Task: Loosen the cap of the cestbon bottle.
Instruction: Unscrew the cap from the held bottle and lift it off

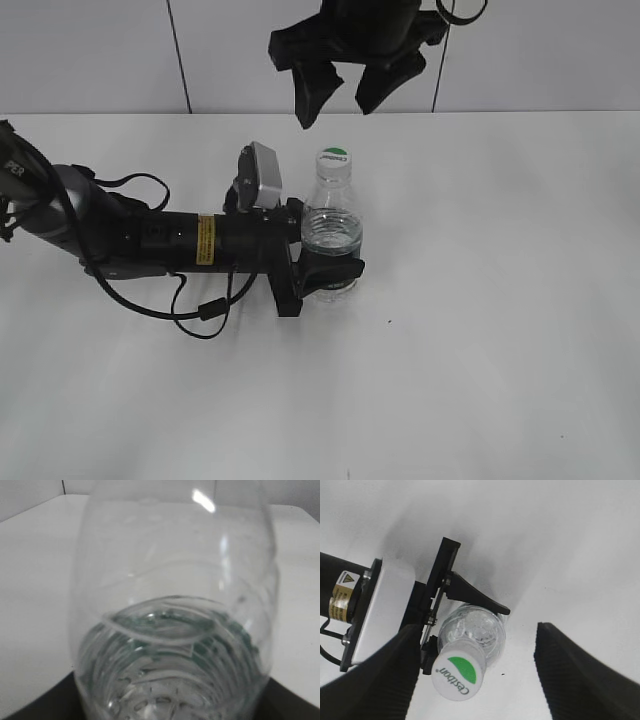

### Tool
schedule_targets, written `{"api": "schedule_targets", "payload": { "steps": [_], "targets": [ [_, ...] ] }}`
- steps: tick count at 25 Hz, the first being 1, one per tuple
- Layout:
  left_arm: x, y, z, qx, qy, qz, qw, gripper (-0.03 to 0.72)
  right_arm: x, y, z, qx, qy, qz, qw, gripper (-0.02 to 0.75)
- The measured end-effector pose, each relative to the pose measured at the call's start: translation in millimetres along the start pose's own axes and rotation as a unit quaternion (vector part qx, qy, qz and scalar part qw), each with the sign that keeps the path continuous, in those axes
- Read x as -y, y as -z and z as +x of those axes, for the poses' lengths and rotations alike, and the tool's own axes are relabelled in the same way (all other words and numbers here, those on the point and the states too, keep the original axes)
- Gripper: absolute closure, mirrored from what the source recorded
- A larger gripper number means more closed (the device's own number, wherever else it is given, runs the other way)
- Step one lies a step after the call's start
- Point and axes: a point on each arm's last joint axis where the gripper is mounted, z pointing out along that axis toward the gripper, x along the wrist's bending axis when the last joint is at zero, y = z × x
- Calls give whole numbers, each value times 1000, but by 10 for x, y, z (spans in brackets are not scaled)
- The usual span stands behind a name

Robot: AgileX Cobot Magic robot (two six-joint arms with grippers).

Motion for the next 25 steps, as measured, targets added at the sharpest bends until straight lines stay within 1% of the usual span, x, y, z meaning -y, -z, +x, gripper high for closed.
{"api": "schedule_targets", "payload": {
  "steps": [4, 9, 14, 16, 20, 25],
  "targets": [
    [-2, 0, 2, -1, 1, -1, 1000, 283, 10, -15, 9, -5, -40, 4, 999, 200],
    [-4, 0, 6, -3, 2, -2, 1000, 283, 18, -27, 11, -7, -69, 6, 998, 200],
    [-4, 0, 7, -4, 3, -2, 1000, 283, 144, -90, 5, -5, -101, 32, 994, 200],
    [-4, 0, 7, -4, 3, -2, 1000, 283, 171, -33, 10, -5, -113, 31, 993, 200],
    [-5, 0, 8, -4, 4, -3, 1000, 283, 176, 87, 30, -11, -124, 19, 992, 200],
    [-5, 0, 8, -4, 5, -3, 1000, 283, 182, 77, 45, -20, -130, 23, 991, 200]
  ]
}}
